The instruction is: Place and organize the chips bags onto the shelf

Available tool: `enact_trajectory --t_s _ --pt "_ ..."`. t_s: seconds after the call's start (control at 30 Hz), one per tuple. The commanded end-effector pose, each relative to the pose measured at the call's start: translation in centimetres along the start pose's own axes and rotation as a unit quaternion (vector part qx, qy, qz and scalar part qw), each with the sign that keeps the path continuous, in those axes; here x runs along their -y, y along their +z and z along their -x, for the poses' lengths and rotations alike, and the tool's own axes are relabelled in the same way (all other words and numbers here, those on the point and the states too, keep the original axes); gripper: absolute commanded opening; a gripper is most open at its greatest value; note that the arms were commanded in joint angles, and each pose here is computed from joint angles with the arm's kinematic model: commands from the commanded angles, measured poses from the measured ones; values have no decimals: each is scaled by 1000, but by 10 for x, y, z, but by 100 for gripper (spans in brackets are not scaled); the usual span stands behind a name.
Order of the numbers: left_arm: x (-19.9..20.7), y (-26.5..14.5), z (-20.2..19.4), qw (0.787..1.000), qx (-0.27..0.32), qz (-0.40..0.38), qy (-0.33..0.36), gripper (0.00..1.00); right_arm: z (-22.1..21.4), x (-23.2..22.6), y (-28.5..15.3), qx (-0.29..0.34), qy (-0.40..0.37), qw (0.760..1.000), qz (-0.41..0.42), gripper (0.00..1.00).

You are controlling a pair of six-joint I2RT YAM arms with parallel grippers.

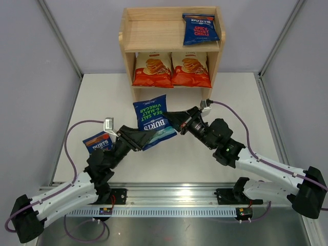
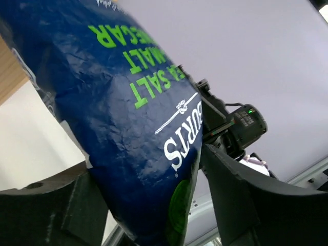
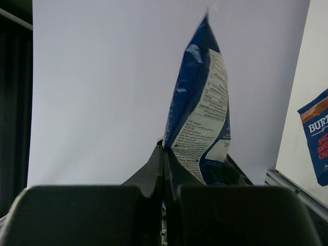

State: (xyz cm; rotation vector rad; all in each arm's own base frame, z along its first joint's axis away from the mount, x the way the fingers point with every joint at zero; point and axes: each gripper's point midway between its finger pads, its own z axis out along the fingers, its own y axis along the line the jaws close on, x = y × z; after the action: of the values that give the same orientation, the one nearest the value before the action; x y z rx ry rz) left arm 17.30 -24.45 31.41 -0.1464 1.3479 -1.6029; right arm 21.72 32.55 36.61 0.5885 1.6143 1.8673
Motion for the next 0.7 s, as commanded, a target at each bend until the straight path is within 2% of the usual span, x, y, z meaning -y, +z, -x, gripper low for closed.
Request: enact_trajectory --t_s 0.0,0.07,0.1,0.2,0.3,0.33,0.47,0.57,0.6,0.67 --pt "17 -5 24 998 50 -23 26 55 -2 -37 -4 8 -2 998 60 0" --pt "18 -7 26 998 52 -21 36 43 -6 -36 -7 -2 -13 998 60 0" --pt "22 -8 28 998 52 -25 41 32 -7 -34 -8 -5 -18 998 59 0" --pt "32 -10 27 996 40 -45 61 20 -7 -36 -17 -8 -49 997 61 3" --pt "41 -13 24 994 30 -65 82 16 -4 -33 -27 -5 -73 996 52 36" --pt "45 -15 23 992 25 -75 95 16 -4 -26 -30 -7 -84 996 40 55" --pt "77 -24 17 979 -12 -142 148 16 -1 -32 -58 -16 -175 984 29 81" --pt "98 -29 5 963 -59 -187 186 17 -15 -44 -72 -66 -211 974 42 92" --pt "101 -30 1 957 -71 -198 198 19 -17 -58 -75 -75 -215 972 49 93" --pt "115 -35 -8 944 -103 -235 207 19 -24 -52 -82 -104 -226 968 23 95"
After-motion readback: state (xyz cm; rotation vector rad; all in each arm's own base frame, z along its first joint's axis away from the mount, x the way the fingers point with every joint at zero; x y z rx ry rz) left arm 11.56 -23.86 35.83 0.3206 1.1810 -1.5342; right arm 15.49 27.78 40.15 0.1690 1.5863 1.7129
